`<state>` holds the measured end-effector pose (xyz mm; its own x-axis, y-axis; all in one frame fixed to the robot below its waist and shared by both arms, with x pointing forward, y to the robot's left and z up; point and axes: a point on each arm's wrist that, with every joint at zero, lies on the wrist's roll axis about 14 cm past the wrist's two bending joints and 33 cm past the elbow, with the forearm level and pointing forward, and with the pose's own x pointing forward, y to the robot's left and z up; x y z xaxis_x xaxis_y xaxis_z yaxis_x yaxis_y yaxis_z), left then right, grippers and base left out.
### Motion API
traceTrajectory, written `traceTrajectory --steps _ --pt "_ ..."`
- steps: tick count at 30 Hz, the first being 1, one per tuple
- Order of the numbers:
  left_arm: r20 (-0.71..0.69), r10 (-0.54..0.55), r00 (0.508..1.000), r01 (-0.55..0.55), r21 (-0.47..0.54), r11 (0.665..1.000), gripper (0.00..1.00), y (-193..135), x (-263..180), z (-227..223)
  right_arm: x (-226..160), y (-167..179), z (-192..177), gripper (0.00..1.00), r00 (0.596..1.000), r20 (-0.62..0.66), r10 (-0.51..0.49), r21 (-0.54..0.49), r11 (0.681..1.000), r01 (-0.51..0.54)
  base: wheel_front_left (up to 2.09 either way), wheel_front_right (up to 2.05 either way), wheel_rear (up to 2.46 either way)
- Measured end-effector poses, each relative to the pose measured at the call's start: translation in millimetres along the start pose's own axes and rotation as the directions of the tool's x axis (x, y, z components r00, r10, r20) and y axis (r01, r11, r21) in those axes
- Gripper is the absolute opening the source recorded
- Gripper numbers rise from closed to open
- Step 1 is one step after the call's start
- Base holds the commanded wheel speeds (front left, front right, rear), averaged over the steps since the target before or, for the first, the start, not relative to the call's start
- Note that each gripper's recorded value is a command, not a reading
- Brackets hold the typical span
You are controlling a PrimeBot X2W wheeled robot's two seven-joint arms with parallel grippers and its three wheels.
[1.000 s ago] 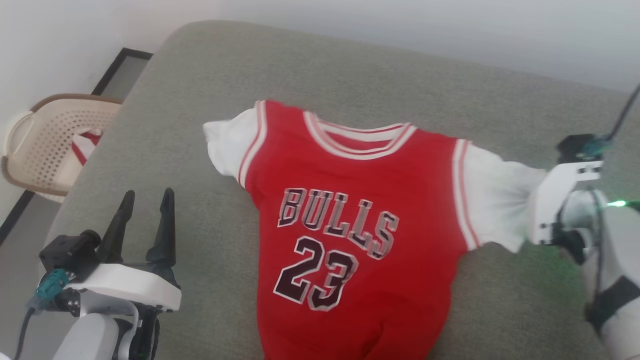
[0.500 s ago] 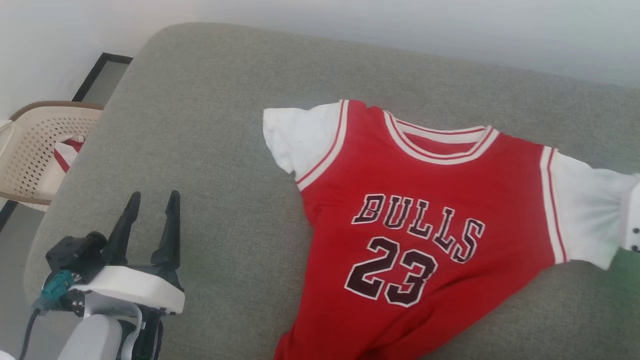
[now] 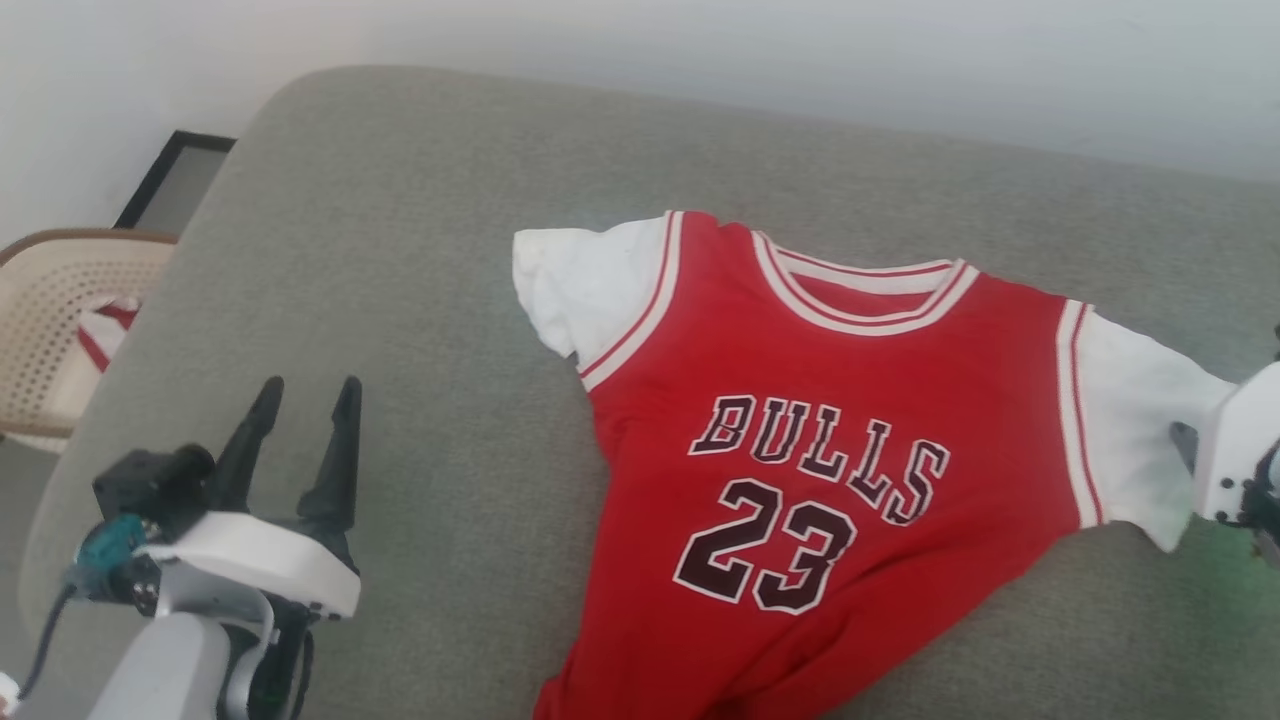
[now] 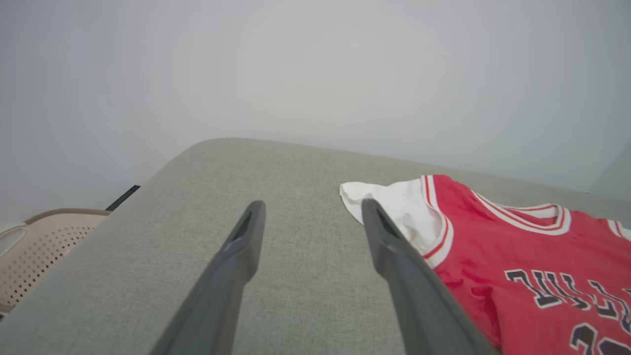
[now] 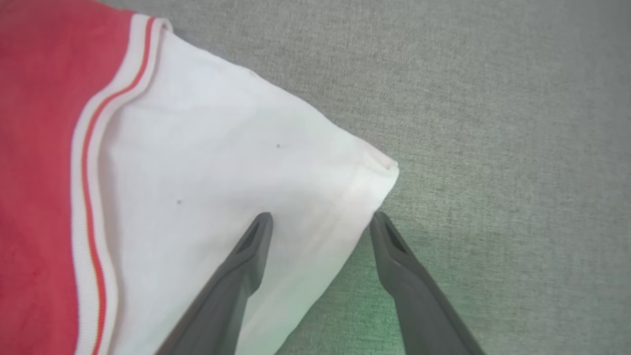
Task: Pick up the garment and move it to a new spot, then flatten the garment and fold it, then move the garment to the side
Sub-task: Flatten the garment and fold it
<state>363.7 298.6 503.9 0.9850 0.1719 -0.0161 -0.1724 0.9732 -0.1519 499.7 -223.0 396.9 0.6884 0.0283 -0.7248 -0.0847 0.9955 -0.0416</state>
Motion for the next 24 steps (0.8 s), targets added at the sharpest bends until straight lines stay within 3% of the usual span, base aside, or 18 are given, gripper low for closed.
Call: traceTrajectory --steps 10,17,24 --pt "-0.088 -0.136 0.987 0.138 0.014 0.99 1.0 -31 42 14 -24 1 35 1.0 0.972 0.235 0.003 0.032 0.999 -0.011 0.0 0.0 0.0" --pt "-0.225 -0.215 0.95 0.226 0.024 0.974 1.0 -57 89 11 -48 -8 67 1.0 0.893 0.448 -0.03 0.066 0.998 0.0 0.0 0.0 0.0" --pt "-0.376 -0.237 0.896 0.27 0.036 0.962 1.0 -76 135 -9 -66 -14 84 1.0 0.809 0.584 -0.064 0.072 0.997 0.027 0.0 0.0 0.0"
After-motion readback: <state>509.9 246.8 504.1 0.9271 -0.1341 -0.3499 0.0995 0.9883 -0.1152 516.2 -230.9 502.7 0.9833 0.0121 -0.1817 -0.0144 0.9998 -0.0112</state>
